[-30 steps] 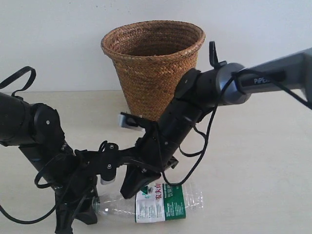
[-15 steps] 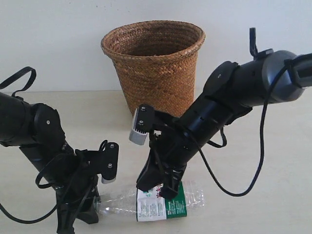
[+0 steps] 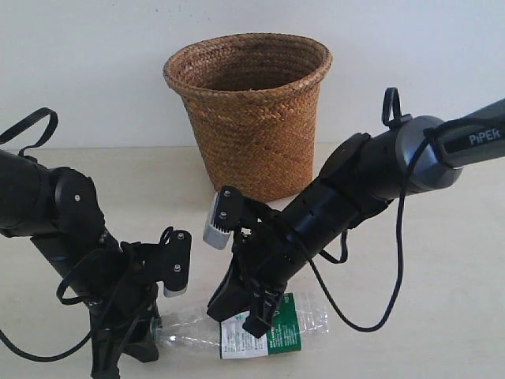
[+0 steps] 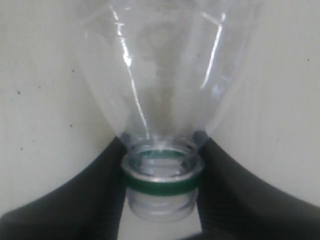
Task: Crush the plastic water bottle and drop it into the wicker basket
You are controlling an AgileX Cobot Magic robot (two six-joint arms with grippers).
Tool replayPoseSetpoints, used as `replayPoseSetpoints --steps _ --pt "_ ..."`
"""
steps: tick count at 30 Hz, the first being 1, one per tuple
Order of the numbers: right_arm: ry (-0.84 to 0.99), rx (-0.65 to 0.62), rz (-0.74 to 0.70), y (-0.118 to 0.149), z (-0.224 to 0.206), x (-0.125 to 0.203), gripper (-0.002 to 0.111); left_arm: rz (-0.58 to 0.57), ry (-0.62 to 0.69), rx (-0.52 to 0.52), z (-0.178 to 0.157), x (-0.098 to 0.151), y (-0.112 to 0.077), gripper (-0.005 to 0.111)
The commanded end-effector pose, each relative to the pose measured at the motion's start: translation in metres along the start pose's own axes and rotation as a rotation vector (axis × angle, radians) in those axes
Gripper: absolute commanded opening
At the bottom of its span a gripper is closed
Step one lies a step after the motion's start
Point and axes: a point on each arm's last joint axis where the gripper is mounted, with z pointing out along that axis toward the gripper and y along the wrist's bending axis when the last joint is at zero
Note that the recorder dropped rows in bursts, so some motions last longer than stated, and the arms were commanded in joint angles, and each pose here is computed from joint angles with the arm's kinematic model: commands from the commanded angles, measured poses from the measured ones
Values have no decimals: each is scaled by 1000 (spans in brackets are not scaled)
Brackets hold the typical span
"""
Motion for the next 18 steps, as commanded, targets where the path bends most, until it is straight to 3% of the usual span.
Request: replayPoseSetpoints --steps 1,18 --pt "43 3 34 -5 13 14 0 -4 -2 -3 0 -1 0 4" --pt "397 11 259 -27 32 53 0 -6 -2 1 0 -1 0 4"
